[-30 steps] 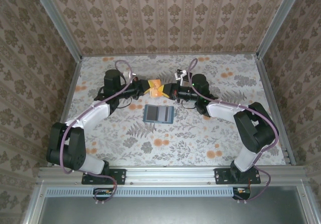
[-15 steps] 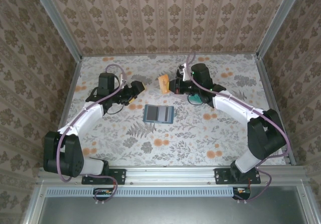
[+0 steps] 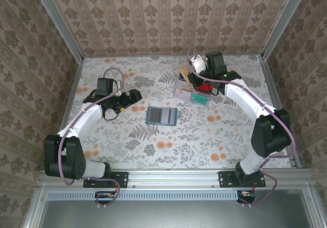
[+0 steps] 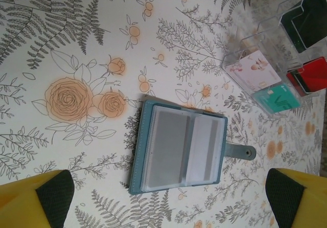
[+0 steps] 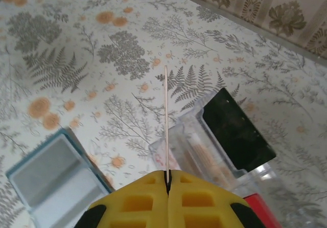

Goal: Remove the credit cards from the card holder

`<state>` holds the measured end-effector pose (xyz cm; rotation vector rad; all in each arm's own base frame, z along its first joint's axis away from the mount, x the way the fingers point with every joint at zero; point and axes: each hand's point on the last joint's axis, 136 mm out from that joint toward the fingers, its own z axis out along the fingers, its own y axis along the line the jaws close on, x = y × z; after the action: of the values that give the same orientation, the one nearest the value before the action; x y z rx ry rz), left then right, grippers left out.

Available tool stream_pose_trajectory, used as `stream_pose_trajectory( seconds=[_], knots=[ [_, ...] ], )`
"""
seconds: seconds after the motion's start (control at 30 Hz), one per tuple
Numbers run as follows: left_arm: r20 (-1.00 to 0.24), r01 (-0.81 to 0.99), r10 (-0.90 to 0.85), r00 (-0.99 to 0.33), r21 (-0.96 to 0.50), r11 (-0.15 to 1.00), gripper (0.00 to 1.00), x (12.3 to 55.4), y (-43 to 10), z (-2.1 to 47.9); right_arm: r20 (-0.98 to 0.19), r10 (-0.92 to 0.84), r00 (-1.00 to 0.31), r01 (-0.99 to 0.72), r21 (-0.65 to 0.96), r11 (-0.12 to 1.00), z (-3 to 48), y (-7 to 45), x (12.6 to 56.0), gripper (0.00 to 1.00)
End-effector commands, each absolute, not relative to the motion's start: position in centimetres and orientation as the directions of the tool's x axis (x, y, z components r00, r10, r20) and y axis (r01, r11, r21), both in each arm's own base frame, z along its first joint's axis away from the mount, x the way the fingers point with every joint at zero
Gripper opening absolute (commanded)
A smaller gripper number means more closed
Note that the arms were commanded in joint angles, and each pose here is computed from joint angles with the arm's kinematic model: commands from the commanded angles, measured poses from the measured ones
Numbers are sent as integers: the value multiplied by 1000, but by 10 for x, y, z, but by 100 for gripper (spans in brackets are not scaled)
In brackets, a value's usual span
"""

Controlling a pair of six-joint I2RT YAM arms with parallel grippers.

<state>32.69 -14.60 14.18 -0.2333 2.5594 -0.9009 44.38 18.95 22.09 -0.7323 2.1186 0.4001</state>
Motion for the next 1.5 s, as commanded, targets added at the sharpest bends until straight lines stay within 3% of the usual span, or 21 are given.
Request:
stream_pose_trajectory(
  seconds=[0.0,0.27,0.5,1.1,1.47],
  knots=[
    [-346,-7,-275,-897,-610,792,100,331,-141,147,-780,-484,-396,-740,-40,671,221,189,453,0],
    [-334,-45,-316,-888,-620,783,100,341,-141,149,-738,-570,-360,-858,23,513,197,205,453,0],
    [-306,-63,-312,-899,-616,785,100,341,-141,140,-701,-618,-355,-884,37,465,178,207,456,0],
    [-270,-58,-273,-923,-603,795,100,339,-155,128,-542,-733,-412,-879,25,476,121,186,465,0],
    [-265,-54,-268,-926,-610,791,100,339,-156,126,-526,-737,-425,-870,13,493,112,183,472,0]
  ],
)
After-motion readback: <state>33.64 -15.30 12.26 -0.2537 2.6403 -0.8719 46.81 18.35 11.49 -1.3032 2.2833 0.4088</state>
